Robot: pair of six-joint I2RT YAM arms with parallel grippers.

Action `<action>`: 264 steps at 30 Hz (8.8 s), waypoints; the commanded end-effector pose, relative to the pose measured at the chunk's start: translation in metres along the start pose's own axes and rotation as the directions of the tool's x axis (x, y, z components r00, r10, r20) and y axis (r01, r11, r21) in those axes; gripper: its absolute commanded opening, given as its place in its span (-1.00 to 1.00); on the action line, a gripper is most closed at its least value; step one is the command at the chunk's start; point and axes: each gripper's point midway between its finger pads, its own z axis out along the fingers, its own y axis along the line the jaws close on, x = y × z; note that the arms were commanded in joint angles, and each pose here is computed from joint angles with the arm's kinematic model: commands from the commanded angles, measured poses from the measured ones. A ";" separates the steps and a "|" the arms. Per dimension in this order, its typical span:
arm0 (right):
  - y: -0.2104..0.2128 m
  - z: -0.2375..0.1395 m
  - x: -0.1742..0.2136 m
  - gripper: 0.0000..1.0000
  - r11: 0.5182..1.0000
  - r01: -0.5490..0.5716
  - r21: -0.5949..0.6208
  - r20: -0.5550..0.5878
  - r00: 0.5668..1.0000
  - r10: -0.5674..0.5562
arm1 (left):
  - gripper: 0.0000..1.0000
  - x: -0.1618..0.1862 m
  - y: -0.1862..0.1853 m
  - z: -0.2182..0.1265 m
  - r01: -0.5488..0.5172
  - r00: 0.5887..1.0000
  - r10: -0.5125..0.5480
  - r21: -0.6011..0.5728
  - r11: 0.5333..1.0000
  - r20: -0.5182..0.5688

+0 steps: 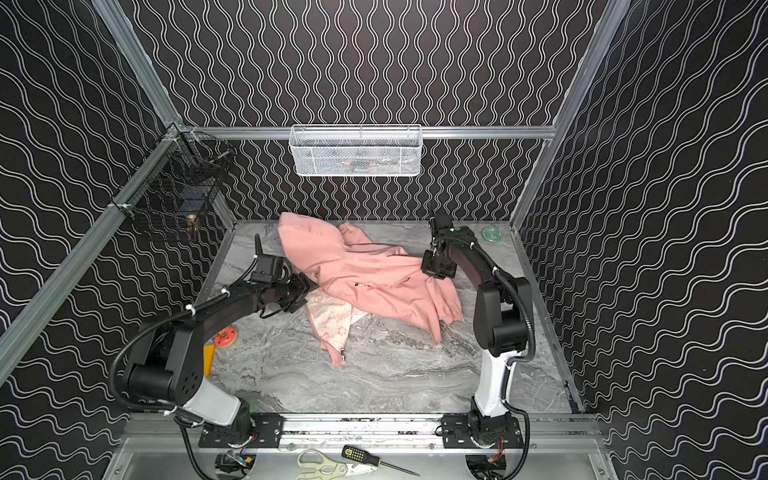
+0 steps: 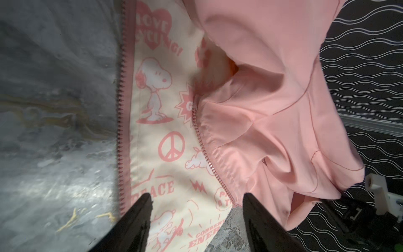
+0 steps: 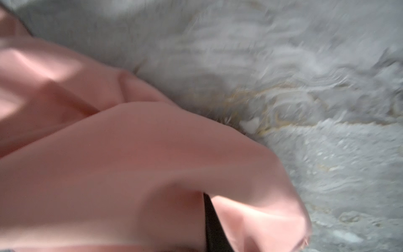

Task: Zip up the jacket

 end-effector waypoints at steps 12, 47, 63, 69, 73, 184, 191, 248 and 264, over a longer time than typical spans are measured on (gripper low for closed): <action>-0.026 -0.028 -0.004 0.39 0.992 -0.117 -0.046 -0.011 0.993 0.117 | 0.36 -0.016 -0.030 0.053 -0.007 0.998 0.013 0.097 0.995 -0.061; -0.021 -0.003 0.145 -0.53 0.998 0.000 -0.064 -0.156 0.988 -0.010 | -1.00 -0.077 -0.186 0.016 -0.182 0.983 0.175 0.361 0.915 0.051; -0.026 0.026 0.153 0.35 0.988 -0.098 -0.119 -0.223 0.972 0.069 | -1.00 -0.114 -0.197 0.004 -0.162 0.985 0.128 0.365 0.917 0.114; -0.005 0.031 0.148 0.18 0.972 -0.109 -0.208 -0.242 0.969 0.057 | -1.00 -0.132 -0.201 -0.006 -0.158 0.984 0.114 0.374 0.914 0.136; 0.008 0.035 0.145 -0.06 0.961 -0.115 -0.250 -0.256 0.965 0.049 | -1.00 -0.136 -0.202 -0.006 -0.154 0.985 0.110 0.375 0.914 0.136; 0.117 0.091 0.069 -0.10 0.909 -0.027 -0.417 -0.271 0.958 -0.096 | 0.08 -0.008 0.034 -0.045 -0.080 0.994 0.080 0.002 0.997 -0.075; 0.099 0.065 0.059 -0.96 0.902 -0.081 -0.423 -0.239 0.971 -0.026 | -0.13 -0.011 0.041 -0.023 -0.079 0.990 0.078 -0.005 0.997 -0.117; 0.090 -0.044 0.125 0.29 0.959 0.190 -0.209 -0.076 0.975 -0.209 | -1.00 -0.173 -0.136 0.060 -0.005 1.000 0.000 0.531 0.848 0.010; 0.137 -0.034 0.158 0.38 0.909 0.320 -0.266 -0.137 0.921 -0.364 | -0.04 -0.260 -0.176 0.056 0.115 0.947 -0.292 0.702 0.703 0.137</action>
